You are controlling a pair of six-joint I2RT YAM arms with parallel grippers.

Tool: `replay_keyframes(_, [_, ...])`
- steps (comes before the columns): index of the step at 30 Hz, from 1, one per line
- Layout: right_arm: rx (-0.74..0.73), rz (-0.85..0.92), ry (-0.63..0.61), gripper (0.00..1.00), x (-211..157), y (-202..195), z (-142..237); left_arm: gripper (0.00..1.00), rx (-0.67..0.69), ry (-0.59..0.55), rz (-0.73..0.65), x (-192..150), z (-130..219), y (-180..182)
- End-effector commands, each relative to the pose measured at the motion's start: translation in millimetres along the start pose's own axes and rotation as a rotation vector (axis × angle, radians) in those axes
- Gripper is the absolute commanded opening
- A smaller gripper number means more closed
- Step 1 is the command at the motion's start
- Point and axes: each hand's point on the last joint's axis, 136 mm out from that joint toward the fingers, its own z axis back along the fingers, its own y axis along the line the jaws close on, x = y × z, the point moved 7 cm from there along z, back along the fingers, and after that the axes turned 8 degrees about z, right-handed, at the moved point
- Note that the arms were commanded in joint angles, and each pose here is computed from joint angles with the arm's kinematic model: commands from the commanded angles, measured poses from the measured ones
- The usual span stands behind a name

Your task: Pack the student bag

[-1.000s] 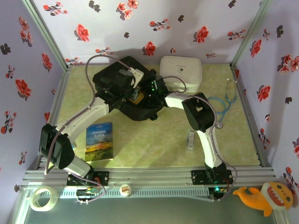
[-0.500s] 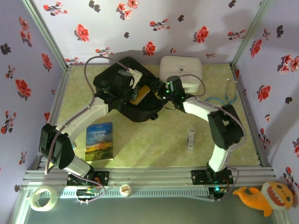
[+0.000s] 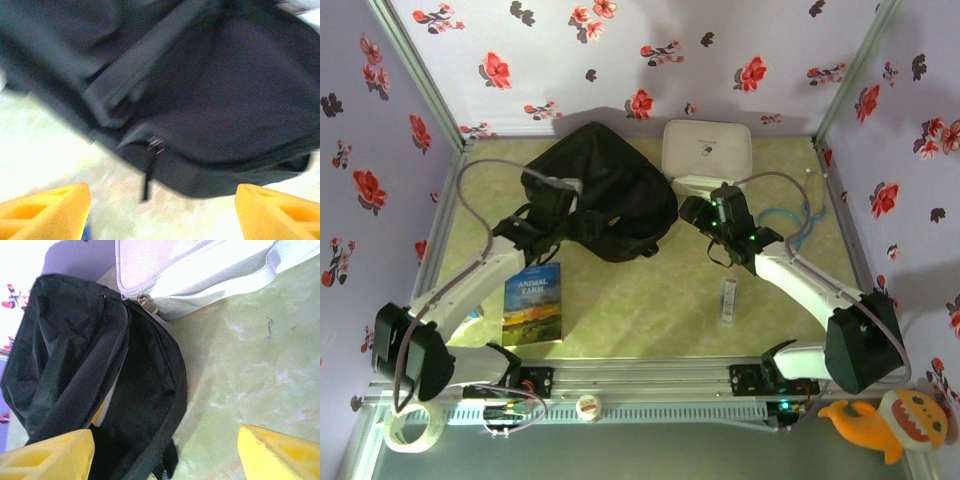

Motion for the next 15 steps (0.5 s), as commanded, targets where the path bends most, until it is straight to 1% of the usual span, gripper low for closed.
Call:
replay_keyframes(1, [-0.059, 0.095, 0.02, 0.77, -4.6, 2.0, 1.5, 0.77, 0.215, 0.075, 0.247, -43.1, 3.0, 50.6])
replay_keyframes(5, [-0.026, 0.1, 0.017, 0.79, -1.4, 15.0, -3.1, 0.81, 0.278, 0.146, 0.368, -83.9, 5.6, 75.5])
replay_keyframes(9, [0.008, 0.128, 0.022, 0.79, 5.2, 33.0, -7.4, 0.83, 0.307, 0.235, 0.433, -117.4, -2.1, 87.4])
replay_keyframes(12, [0.023, 0.133, 0.02, 0.79, 6.9, 40.2, -9.1, 0.83, 0.325, 0.286, 0.478, -135.0, -9.0, 92.6])
replay_keyframes(15, [0.037, 0.131, 0.016, 0.79, 8.9, 45.0, -8.9, 0.83, 0.306, 0.322, 0.516, -141.6, -14.6, 89.6])
